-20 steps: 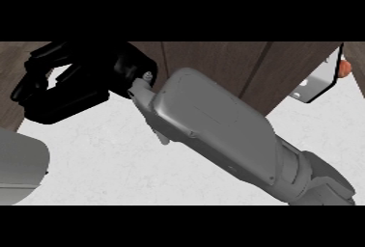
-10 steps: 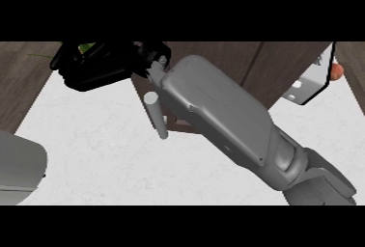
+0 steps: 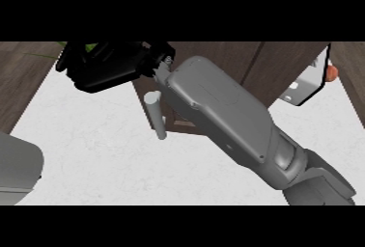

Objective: Pick up the wine, place it into the cabinet and close the cabinet

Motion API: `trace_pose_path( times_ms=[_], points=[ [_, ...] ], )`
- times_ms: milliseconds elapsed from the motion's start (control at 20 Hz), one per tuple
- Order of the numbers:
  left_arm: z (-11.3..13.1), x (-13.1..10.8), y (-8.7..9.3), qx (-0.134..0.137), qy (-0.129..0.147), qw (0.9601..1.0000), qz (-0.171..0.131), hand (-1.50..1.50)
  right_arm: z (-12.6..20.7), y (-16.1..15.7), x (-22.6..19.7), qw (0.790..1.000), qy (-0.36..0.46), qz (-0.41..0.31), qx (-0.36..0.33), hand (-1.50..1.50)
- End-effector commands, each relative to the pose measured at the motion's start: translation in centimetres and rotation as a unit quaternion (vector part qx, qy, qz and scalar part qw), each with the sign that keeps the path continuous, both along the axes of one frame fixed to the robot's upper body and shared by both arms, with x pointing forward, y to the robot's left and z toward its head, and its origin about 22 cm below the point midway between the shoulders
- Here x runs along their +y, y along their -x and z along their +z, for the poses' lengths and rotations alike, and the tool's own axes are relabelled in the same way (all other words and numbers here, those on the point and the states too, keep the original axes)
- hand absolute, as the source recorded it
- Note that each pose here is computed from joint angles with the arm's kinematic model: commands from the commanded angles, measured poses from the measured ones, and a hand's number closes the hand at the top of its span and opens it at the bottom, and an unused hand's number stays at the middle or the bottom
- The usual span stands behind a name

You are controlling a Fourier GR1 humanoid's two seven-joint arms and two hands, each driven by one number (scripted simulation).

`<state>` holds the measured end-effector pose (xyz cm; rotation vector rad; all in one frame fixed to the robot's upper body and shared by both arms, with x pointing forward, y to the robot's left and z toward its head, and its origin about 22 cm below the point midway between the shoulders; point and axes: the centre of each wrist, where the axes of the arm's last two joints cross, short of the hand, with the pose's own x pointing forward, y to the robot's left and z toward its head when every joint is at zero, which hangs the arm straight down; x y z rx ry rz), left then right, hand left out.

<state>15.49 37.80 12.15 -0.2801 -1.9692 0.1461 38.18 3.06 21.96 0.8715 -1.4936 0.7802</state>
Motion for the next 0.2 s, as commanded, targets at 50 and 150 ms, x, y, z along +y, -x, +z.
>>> trace_pose_path(
  times_ms=[50,150],
  points=[
    [-0.1,-1.4,-0.2,0.011,0.019,0.9993,-0.029,-1.50,-2.2,-5.1,-8.5,0.983,0.004,-0.179,0.027,1.50],
    [-0.2,-1.9,-0.3,0.016,0.025,0.9990,-0.033,-1.50,-2.4,-5.1,-8.5,0.984,0.000,-0.174,0.031,1.50]
  ],
)
